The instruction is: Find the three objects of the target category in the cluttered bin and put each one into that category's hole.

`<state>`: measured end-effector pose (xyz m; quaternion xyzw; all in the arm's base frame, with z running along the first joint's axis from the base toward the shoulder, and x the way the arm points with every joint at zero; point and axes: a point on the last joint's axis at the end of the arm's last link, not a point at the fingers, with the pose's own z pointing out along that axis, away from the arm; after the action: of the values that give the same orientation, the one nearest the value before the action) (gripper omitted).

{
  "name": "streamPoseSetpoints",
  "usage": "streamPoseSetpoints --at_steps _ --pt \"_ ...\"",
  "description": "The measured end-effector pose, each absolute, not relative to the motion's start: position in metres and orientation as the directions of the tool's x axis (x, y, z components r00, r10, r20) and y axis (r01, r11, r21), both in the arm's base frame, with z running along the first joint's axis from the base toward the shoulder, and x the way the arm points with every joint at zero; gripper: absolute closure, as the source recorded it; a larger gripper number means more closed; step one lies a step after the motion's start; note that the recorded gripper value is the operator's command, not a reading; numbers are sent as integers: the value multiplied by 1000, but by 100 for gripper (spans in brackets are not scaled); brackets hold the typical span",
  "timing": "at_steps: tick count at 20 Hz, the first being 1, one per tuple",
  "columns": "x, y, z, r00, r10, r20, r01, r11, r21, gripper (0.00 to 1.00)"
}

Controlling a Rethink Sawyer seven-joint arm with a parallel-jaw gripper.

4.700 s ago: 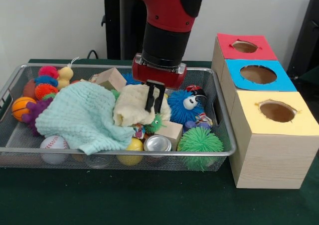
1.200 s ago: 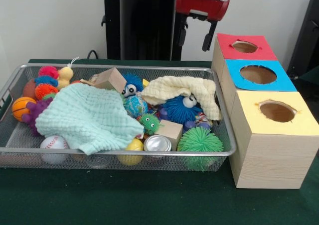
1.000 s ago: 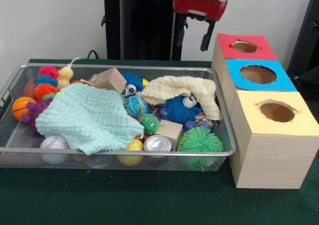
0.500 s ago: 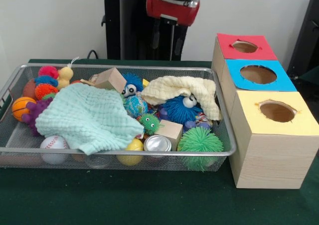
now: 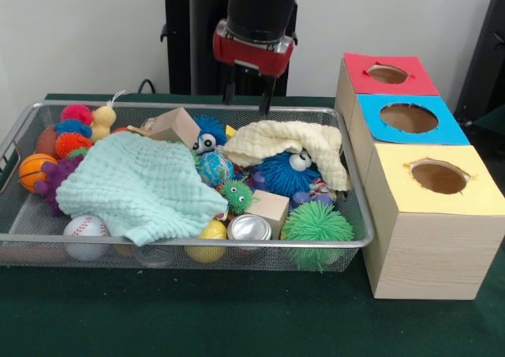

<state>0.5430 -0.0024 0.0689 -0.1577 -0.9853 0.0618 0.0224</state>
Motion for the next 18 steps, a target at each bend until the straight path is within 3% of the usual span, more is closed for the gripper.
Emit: streamPoseSetpoints --at_steps 9,18 --pt "583 -23 35 -941 338 13 336 938 -85 0" --pt "615 -38 39 -934 355 -25 356 933 -56 0"
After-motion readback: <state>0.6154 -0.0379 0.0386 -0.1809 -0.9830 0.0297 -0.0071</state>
